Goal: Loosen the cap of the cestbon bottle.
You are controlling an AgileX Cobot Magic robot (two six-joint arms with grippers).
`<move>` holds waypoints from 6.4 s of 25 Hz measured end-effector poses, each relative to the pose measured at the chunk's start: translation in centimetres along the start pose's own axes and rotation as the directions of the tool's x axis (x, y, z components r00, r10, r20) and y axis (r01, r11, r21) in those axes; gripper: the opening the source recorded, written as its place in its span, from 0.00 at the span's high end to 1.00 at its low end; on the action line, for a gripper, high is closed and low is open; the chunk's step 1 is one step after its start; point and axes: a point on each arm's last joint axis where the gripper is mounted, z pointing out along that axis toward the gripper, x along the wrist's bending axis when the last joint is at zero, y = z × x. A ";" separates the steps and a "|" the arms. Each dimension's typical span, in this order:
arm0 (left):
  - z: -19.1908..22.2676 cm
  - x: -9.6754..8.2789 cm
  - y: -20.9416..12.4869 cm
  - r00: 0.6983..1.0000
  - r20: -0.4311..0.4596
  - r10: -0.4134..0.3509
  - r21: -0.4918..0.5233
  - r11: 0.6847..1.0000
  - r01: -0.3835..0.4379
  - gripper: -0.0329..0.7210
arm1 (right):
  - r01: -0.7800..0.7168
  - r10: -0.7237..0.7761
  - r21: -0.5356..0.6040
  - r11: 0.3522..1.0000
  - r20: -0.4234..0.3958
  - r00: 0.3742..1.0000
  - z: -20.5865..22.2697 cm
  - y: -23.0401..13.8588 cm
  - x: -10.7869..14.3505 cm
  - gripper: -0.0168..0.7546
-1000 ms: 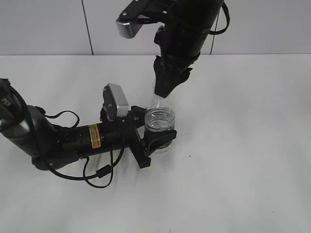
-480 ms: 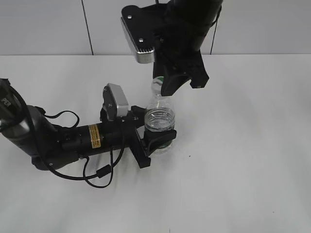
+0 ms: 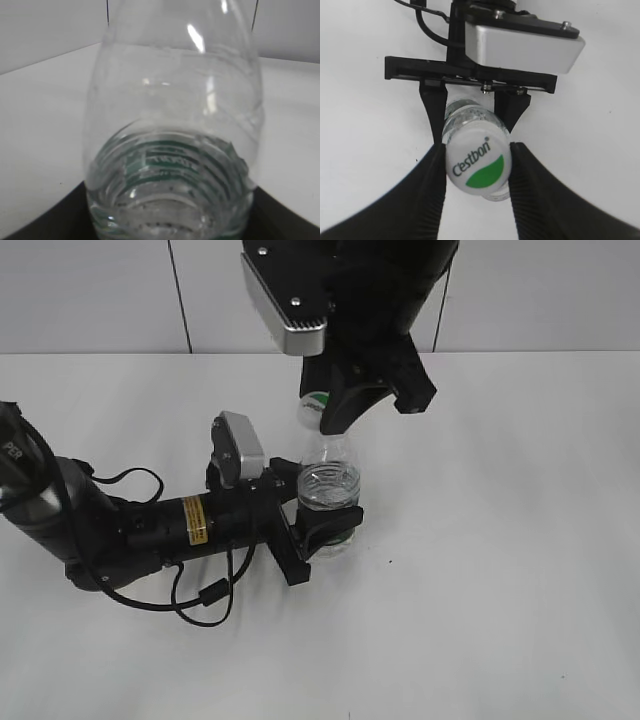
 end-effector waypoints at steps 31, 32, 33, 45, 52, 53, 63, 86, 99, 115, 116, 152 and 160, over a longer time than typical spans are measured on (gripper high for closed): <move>0.0 0.0 0.0 1.000 -0.001 0.000 0.001 1.000 0.000 0.41 | -0.973 0.935 -0.226 0.056 0.354 -0.029 -10.7 -9.7 1.9 0.60; 0.0 0.0 0.0 1.000 -0.001 0.000 0.001 1.000 0.000 0.41 | -0.974 0.932 -0.225 0.035 0.359 -0.049 -10.6 -10.6 2.1 0.60; 0.0 0.0 0.0 1.000 -0.002 0.000 0.001 1.000 0.000 0.41 | -0.974 0.928 -0.224 0.009 0.366 -0.075 -10.4 -11.7 2.5 0.60; 0.0 0.1 0.0 1.000 -0.008 -0.002 -0.002 1.000 0.002 0.41 | -0.973 0.906 -0.215 -0.083 0.392 -0.163 -4.6 -19.2 5.8 0.60; 0.0 0.1 0.0 1.000 -0.009 -0.004 -0.002 1.000 0.004 0.41 | -0.985 0.931 -0.132 -0.114 0.332 -0.153 2.0 -21.7 5.2 0.60; 0.0 0.1 0.0 1.000 -0.009 -0.004 -0.002 1.000 0.004 0.41 | -0.987 0.934 -0.105 -0.119 0.326 -0.147 3.1 -22.1 5.3 0.60; 0.0 0.1 0.0 1.000 -0.009 -0.004 -0.002 1.000 0.004 0.41 | -0.988 0.942 -0.007 -0.153 0.301 -0.148 8.5 -24.0 6.1 0.60; 0.0 0.1 0.0 1.000 -0.009 -0.005 -0.002 1.000 0.005 0.41 | -0.988 0.946 0.023 -0.155 0.292 -0.142 9.6 -24.2 6.5 0.58; 0.0 0.1 0.0 1.000 -0.010 -0.005 -0.002 1.000 0.005 0.41 | -0.989 0.947 0.025 -0.148 0.292 -0.134 9.6 -24.3 6.5 0.45; 0.0 0.0 -0.8 1.000 -0.002 -0.007 0.056 0.998 0.007 0.31 | -0.989 0.947 0.021 -0.144 0.295 -0.132 9.6 -24.3 6.4 0.39; 0.0 0.0 -1.0 1.000 -0.003 -0.010 0.065 0.998 0.010 0.29 | -0.990 0.947 0.020 -0.143 0.295 -0.131 9.6 -24.3 6.4 0.39; -1.4 -0.3 12.2 1.000 -0.005 -0.006 -0.172 0.985 0.005 0.24 | -0.991 0.946 0.010 -0.134 0.299 -0.125 9.6 -24.3 6.3 0.39; -3.0 -0.4 16.9 0.993 -0.114 -0.037 -0.154 0.988 0.019 0.24 | -0.992 0.944 -0.017 -0.123 0.306 -0.122 8.3 -23.9 6.0 0.39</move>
